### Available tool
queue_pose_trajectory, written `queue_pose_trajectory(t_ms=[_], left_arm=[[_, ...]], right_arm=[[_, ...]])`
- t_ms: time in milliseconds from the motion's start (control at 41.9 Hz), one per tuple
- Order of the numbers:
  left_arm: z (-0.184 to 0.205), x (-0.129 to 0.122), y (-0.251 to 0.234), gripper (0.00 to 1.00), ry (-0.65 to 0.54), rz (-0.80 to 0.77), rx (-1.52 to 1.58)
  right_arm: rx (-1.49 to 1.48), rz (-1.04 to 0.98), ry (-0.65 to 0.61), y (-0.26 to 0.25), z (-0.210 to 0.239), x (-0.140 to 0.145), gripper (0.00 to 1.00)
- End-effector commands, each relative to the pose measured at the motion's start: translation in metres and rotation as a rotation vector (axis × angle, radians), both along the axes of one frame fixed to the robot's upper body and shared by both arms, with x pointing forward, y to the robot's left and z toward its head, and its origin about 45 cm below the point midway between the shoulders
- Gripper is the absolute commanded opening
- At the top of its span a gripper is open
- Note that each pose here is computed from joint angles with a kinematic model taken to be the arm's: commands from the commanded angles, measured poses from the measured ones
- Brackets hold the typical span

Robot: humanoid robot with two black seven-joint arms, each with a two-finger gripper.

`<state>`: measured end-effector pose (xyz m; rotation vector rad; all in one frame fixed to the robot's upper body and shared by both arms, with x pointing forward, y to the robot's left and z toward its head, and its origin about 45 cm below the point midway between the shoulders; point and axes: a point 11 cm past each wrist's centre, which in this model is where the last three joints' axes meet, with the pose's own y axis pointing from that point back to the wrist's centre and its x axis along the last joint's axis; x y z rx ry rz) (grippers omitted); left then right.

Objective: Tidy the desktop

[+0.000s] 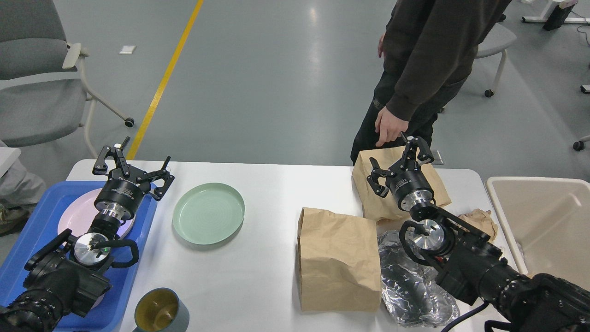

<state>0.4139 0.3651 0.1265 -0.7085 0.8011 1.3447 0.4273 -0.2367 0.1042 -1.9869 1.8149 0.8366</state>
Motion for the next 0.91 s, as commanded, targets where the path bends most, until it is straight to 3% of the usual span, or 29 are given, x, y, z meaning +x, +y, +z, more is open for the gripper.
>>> queue_pose_trajectory(t_ms=[0,884], left_arm=[[0.000,0.000,-0.001,0.98,-0.001,-0.002,0.000],[0.010,0.009,-0.003,0.98,-0.011,-0.020,0.007]], right_arm=[[0.000,0.000,0.000,0.000,0.000,0.000,1.00],[0.000,0.000,0.000,0.000,0.000,0.000,1.00]])
